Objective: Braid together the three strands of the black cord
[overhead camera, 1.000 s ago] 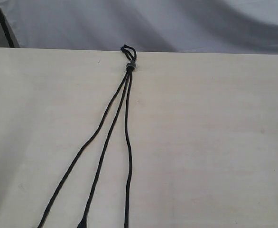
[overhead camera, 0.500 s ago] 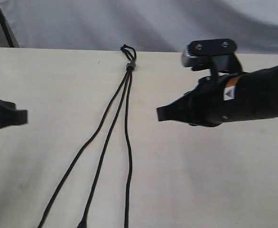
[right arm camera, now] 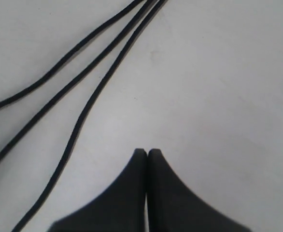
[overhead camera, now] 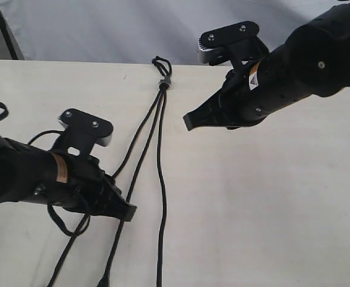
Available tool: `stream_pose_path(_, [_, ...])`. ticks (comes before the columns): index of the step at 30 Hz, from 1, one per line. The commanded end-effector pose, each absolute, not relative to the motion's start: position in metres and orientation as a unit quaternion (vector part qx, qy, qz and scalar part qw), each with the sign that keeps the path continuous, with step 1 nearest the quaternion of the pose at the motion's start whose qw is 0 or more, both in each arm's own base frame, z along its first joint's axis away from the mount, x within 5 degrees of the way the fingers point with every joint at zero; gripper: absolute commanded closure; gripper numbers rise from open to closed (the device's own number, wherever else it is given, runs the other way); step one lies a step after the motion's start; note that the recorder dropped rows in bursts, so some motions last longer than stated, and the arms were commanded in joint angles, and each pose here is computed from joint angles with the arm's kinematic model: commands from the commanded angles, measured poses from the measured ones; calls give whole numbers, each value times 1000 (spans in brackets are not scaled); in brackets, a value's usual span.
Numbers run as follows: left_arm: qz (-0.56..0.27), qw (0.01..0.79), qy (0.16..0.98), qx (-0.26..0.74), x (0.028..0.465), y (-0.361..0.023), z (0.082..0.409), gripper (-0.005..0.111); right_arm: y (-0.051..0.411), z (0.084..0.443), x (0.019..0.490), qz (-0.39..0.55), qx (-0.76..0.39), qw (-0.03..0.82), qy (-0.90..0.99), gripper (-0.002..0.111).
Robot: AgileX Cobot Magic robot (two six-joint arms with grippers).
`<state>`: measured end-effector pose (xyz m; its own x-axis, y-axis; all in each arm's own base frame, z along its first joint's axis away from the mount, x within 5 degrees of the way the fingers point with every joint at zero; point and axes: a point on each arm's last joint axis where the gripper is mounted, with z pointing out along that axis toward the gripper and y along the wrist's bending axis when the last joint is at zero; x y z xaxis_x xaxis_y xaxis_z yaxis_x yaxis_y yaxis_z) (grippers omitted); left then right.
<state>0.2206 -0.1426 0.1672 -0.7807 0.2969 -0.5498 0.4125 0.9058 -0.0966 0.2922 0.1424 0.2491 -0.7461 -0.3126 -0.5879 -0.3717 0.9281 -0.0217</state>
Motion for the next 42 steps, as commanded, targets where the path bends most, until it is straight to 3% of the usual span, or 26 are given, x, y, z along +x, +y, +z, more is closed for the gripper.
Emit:
stream_pose_path(1, [-108, 247, 939, 213, 224, -164, 160, 70, 138, 244, 293, 32, -186, 286, 939, 108])
stream_pose_path(7, [-95, 207, 946, 230, 234, -183, 145, 61, 137, 242, 294, 16, -199, 287, 937, 108])
stream_pose_path(19, [-94, 201, 951, 215, 248, -192, 136, 62, 136, 242, 294, 11, -199, 280, 939, 108])
stream_pose_path(24, [-90, 203, 963, 154, 264, -170, 136, 62, 136, 242, 294, 11, -199, 280, 939, 108])
stream_pose_path(31, [-84, 192, 960, 185, 260, -179, 125, 62, 136, 242, 294, 13, -199, 284, 938, 108])
stream_pose_path(35, [-75, 171, 964, 187, 260, -179, 107, 75, 136, 242, 294, 13, -199, 284, 938, 108])
stream_pose_path(39, [-74, 173, 963, 194, 260, -179, 108, 106, 136, 242, 294, 13, -199, 284, 938, 108])
stream_pose_path(42, [-70, 165, 964, 198, 263, -181, 112, 107, 136, 242, 294, 13, -199, 284, 938, 108])
